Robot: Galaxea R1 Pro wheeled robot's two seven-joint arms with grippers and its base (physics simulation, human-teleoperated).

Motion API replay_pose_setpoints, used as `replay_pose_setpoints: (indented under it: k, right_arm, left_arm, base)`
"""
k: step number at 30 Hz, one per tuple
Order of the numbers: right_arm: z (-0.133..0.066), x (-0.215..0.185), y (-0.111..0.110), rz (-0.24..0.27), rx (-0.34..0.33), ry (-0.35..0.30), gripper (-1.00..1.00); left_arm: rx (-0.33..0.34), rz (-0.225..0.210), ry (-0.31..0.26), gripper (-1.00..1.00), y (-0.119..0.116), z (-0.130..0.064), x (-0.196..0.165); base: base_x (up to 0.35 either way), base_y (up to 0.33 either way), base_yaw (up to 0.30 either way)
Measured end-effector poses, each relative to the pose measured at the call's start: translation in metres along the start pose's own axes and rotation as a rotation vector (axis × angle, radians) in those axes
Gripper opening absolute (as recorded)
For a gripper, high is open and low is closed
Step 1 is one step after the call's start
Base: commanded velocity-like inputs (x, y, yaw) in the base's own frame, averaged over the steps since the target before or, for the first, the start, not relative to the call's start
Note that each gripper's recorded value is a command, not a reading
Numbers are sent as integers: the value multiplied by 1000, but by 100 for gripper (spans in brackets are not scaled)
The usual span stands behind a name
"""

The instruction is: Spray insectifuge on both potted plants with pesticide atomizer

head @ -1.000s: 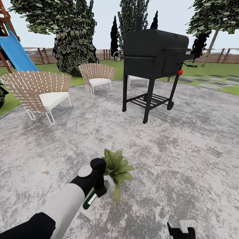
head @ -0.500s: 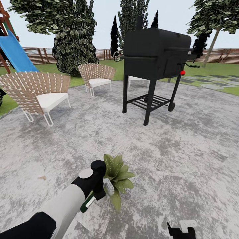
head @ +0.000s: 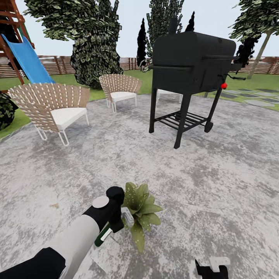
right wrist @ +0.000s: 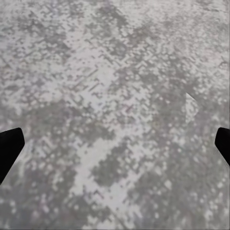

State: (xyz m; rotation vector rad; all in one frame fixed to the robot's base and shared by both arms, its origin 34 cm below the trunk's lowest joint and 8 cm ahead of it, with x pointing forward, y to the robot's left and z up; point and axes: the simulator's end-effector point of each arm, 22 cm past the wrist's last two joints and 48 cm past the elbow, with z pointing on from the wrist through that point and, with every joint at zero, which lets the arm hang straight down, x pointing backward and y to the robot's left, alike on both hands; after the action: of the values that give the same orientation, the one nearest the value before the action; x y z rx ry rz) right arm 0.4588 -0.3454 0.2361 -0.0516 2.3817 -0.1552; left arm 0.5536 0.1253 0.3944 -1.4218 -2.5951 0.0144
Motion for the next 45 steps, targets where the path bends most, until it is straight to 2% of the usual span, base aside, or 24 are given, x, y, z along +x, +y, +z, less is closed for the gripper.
replay_pose_setpoints:
  k: [8, 20, 27, 31, 34, 36, 39, 45]
  right_arm:
    - [0, 0, 0, 0, 0, 0, 100]
    - [0, 0, 3, -1, -5, 0, 100]
    - [0, 0, 3, -1, -6, 0, 100]
    - [0, 0, 2, -2, -4, 0, 100]
    - [0, 0, 1, -2, -3, 0, 100]
    - [0, -1, 8, 3, -11, -1, 100]
    - [0, 0, 8, 3, -11, 0, 100]
    - [0, 0, 8, 3, -10, 0, 100]
  left_arm:
    - [5, -1, 5, -100, -1, 2, 1]
    - [-4, -1, 13, -100, 2, 4, 4]
    - [42, -18, 72, -100, -15, 39, 38]
    - [-3, -25, 82, -100, -7, 47, 45]
    - [-1, -30, 85, -100, -9, 51, 47]
    - [8, -66, 68, -100, -8, 49, 45]
    - [37, -80, 115, -100, -18, 71, 71]
    - [28, -75, 89, -100, -19, 66, 61]
  base:
    - [25, -122, 0]
    - [-225, -94, 0]
    - [-12, 0, 0]
    - [0, 0, 0]
    - [0, 0, 0]
    - [0, 0, 0]
    - [0, 0, 0]
    - [0, 0, 0]
